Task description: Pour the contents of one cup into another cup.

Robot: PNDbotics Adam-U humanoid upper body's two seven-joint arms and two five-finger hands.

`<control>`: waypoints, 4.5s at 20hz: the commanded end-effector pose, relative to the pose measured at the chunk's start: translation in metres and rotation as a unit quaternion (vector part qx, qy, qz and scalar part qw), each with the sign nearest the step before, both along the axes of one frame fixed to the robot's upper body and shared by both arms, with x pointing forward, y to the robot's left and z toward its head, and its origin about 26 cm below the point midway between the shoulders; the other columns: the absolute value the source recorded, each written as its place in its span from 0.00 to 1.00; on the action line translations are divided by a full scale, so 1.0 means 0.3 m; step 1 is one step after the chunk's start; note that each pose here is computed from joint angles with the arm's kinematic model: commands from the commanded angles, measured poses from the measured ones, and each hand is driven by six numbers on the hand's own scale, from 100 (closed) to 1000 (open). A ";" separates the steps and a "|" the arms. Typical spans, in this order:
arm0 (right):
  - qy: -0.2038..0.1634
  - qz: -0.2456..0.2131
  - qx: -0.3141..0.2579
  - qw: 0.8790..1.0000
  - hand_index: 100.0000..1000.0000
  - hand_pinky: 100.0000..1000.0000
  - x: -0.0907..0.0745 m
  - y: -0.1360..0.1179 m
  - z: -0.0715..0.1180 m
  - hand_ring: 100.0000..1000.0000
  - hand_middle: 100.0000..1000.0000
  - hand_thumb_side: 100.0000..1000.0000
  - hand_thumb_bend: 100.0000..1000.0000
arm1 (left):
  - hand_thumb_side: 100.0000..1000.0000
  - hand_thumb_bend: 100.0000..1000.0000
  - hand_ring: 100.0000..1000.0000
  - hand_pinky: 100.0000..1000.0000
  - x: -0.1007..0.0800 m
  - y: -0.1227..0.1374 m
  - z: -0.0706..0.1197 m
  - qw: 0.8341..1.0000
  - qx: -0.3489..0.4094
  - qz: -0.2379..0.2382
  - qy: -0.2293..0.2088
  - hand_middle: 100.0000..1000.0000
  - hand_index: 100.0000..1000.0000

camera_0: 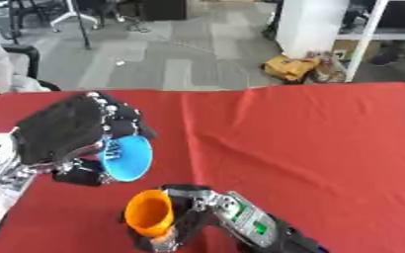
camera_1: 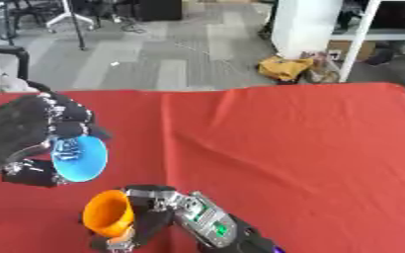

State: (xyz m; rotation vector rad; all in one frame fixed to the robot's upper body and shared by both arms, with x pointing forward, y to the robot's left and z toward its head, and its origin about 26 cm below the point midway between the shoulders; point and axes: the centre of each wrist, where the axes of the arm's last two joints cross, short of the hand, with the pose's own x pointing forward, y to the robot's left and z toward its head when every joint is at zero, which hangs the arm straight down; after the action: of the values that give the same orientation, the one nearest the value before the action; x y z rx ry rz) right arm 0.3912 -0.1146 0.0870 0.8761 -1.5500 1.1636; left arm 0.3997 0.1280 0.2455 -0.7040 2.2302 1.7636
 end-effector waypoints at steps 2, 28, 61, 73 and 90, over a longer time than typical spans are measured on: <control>-0.012 -0.002 0.003 1.000 0.72 0.65 0.011 -0.010 0.033 0.46 0.51 0.00 0.14 | 0.00 0.55 0.29 0.31 0.000 0.009 0.031 1.000 0.018 0.001 -0.024 0.34 0.69; -0.011 -0.004 0.002 1.000 0.72 0.65 0.013 -0.015 0.028 0.46 0.51 0.00 0.14 | 0.00 0.55 0.29 0.33 -0.027 -0.022 0.045 0.992 0.098 0.014 -0.083 0.33 0.69; -0.008 -0.004 0.000 1.000 0.72 0.65 0.014 -0.019 0.022 0.46 0.51 0.00 0.14 | 0.00 0.54 0.29 0.32 -0.046 -0.047 0.032 0.982 0.156 0.003 -0.104 0.32 0.69; -0.005 -0.003 0.000 1.000 0.72 0.64 0.014 -0.019 0.019 0.46 0.51 0.00 0.14 | 0.00 0.53 0.29 0.33 -0.045 -0.054 0.027 0.979 0.177 0.002 -0.102 0.32 0.70; -0.004 -0.003 -0.001 1.000 0.72 0.64 0.014 -0.019 0.016 0.46 0.51 0.00 0.14 | 0.00 0.54 0.29 0.33 -0.054 -0.060 0.040 0.971 0.204 0.019 -0.123 0.32 0.70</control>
State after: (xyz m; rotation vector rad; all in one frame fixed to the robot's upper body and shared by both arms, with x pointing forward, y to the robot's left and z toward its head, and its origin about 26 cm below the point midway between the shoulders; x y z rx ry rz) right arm 0.3927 -0.1180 0.0844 0.8713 -1.5398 1.1575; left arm 0.3855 0.1089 0.2440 -0.7771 1.6657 1.9731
